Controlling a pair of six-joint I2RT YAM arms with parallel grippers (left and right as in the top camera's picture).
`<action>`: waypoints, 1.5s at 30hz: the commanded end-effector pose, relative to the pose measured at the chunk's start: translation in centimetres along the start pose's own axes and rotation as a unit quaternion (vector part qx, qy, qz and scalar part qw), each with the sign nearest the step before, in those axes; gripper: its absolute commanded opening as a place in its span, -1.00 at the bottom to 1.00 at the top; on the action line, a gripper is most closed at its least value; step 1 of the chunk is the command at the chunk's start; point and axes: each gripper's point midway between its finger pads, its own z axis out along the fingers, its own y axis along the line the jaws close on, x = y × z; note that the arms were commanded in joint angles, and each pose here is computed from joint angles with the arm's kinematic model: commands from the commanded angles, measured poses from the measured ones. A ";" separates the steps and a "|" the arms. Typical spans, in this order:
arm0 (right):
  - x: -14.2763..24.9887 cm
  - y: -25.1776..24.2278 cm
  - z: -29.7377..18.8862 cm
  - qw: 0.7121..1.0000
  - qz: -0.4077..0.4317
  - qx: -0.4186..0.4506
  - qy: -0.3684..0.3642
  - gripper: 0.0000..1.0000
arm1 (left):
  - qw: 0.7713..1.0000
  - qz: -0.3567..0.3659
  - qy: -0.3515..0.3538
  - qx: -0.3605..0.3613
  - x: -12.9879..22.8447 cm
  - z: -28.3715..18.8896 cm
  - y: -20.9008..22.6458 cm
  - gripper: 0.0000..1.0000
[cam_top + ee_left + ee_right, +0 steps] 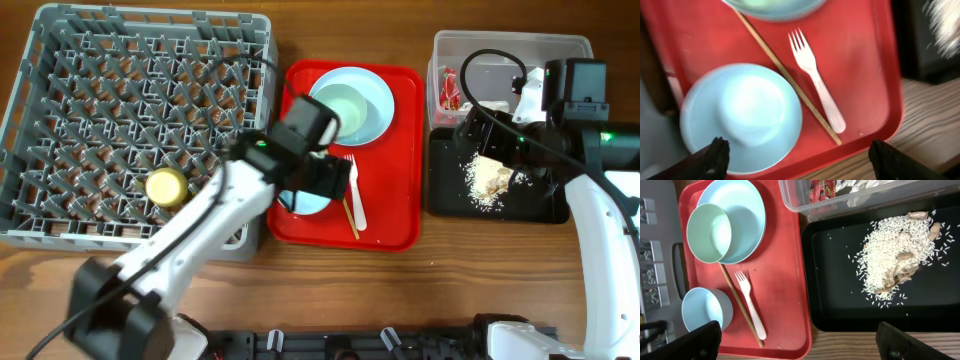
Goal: Sort waste into correct bins and load items into the dishwasher rack
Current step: 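Reach the left gripper to the tray and grasp the light-blue bowl, then place the light-blue bowl upside down in the dish rack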
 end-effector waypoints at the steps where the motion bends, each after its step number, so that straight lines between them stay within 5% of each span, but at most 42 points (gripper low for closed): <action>1: -0.5 -0.1 -0.7 1.000 -0.002 0.006 -0.014 1.00 | 0.998 0.021 0.050 -0.021 1.5 3.8 -0.6 0.52; 6: -0.5 -0.1 -0.7 1.000 -0.002 0.006 -0.012 0.99 | 0.993 0.031 0.104 -0.035 3.7 7.7 -0.7 0.05; 10: -0.5 -0.1 -0.7 1.000 -0.002 0.006 -0.012 0.99 | 0.989 0.037 0.130 -0.051 4.9 9.6 -0.3 -0.11; 14: -0.4 -0.1 -0.7 1.000 -0.001 0.006 -0.011 0.99 | 0.988 0.041 0.126 -0.073 4.8 9.8 0.4 -0.75; 16: -0.4 -0.1 -0.7 1.000 -0.001 0.006 -0.011 0.99 | 0.989 0.042 0.121 -0.078 4.5 9.7 0.5 -0.92; 22: -0.3 -0.2 -0.7 1.000 -0.001 0.007 -0.010 0.99 | 0.993 0.044 0.086 -0.069 2.2 7.8 -0.5 -0.92; 30: -0.3 -0.4 -0.7 1.000 -0.001 0.014 -0.011 0.99 | 0.999 0.020 -0.013 -0.045 -3.8 -0.5 -0.9 -0.92; 45: -0.3 -0.5 -0.7 1.000 -0.001 0.016 -0.009 0.99 | 0.972 -0.078 -0.159 0.157 -8.7 -13.0 9.6 -0.92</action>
